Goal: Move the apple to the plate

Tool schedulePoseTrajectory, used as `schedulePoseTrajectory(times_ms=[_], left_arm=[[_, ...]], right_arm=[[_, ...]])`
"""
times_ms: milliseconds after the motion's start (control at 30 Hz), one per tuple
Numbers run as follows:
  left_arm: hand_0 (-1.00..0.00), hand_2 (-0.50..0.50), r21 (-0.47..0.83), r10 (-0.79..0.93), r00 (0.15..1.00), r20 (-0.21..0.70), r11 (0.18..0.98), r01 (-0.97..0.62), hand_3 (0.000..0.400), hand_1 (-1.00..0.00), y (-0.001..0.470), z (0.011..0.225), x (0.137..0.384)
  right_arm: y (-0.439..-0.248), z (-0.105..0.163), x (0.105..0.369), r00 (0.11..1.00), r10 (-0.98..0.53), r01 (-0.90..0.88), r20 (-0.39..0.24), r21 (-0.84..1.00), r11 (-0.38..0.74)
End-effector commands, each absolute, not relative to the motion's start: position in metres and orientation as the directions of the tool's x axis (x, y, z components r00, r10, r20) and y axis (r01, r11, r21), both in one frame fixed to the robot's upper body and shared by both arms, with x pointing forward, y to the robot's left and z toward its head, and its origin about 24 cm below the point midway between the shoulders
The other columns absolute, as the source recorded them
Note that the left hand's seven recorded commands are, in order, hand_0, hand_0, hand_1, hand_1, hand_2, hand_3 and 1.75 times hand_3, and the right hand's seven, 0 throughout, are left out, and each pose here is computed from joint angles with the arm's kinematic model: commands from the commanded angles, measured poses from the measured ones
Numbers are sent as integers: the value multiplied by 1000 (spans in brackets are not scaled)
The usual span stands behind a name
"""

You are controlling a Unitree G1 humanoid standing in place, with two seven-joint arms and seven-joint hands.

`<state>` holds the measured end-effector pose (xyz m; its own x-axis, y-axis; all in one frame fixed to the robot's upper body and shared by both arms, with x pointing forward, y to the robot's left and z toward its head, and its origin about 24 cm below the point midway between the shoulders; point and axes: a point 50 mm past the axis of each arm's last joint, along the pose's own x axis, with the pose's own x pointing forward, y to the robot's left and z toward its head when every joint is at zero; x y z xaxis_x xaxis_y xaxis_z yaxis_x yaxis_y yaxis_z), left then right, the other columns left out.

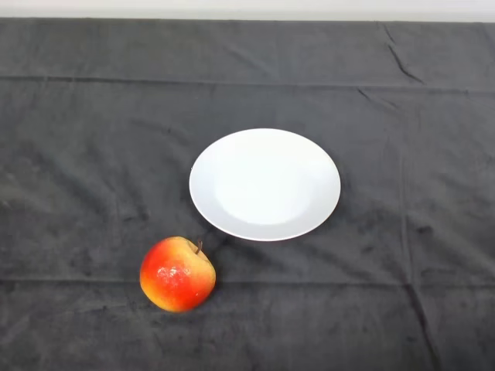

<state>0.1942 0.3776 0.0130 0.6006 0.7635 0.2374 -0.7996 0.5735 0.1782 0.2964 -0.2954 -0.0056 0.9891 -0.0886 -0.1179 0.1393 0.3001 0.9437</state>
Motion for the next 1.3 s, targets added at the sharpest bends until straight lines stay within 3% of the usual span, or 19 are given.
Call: schedulePoseTrajectory(times_ms=[33, 833, 1300], left_arm=[[0, 0, 215, 737, 619, 273, 580, -786, 0, 0, 389, 28, 200], [0, 0, 357, 502, 802, 325, 720, -595, 0, 0, 359, 41, 209], [0, 0, 447, 325, 890, 320, 776, -445, 0, 0, 313, 59, 208]], right_arm=[[-302, -2, 297, 988, -108, 140, -113, 944, 299], [-302, -2, 296, 988, -108, 141, -113, 943, 301], [-302, -2, 296, 987, -108, 143, -115, 941, 306]])
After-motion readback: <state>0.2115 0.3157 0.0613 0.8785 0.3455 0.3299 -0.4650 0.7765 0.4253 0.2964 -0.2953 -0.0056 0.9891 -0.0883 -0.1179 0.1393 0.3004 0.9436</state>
